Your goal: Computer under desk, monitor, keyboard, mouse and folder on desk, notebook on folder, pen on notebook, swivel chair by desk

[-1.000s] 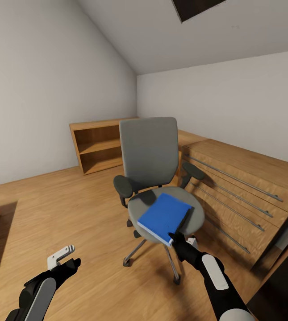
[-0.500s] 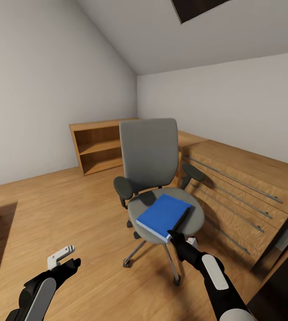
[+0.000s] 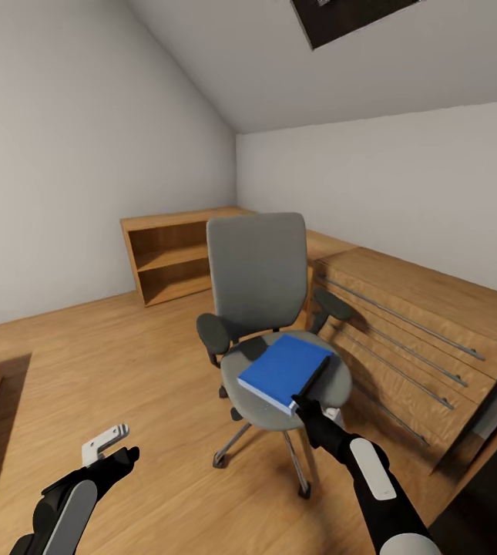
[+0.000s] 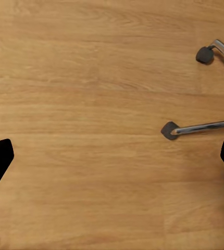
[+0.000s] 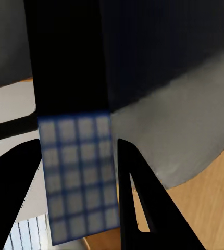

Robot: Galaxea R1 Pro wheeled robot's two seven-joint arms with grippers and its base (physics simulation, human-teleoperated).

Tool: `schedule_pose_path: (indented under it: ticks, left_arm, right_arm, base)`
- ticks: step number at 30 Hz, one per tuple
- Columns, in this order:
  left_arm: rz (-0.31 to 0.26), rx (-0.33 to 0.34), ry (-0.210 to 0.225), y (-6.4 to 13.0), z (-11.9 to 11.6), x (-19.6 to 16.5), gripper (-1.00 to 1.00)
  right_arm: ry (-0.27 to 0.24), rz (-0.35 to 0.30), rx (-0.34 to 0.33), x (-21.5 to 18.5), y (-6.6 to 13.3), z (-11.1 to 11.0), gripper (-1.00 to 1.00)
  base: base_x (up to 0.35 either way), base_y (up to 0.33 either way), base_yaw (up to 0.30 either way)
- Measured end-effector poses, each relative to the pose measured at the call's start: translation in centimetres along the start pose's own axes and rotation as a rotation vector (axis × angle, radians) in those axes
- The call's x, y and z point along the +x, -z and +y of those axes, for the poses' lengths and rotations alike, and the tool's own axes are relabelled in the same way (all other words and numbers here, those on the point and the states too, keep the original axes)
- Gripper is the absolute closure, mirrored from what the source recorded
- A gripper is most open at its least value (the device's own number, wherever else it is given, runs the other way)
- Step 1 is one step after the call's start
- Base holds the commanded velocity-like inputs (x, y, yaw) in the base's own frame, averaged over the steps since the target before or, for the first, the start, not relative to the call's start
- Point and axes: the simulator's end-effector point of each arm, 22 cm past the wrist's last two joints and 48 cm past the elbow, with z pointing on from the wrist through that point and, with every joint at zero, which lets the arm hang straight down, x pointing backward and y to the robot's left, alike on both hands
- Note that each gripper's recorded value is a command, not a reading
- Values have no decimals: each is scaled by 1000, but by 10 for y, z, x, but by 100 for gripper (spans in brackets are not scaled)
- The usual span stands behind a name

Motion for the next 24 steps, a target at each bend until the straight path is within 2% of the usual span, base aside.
schedule_pose_path:
  ticks: [2,5,11,16,24]
  left_arm:
    - [2,-2,0,2,-1,-2,-100]
    - [14,-8,-2,4,0,-2,-100]
    - [30,-17,-9,9,-2,-3,-100]
    - [33,-17,-10,15,-4,-9,-100]
    - [35,-17,-9,26,-9,-20,-100]
  right_arm:
    - [7,-11,-16,-6,3,12,100]
    - [33,-43,-66,-20,10,43,100]
    - [57,-67,-95,-32,19,71,100]
    - [86,-101,-144,-46,33,105,100]
    - [105,-114,-147,-51,45,121,100]
  base:
    - [0,0,0]
    - [0,0,0]
    - [0,0,0]
    - [-17,0,0]
    - [-266,0,0]
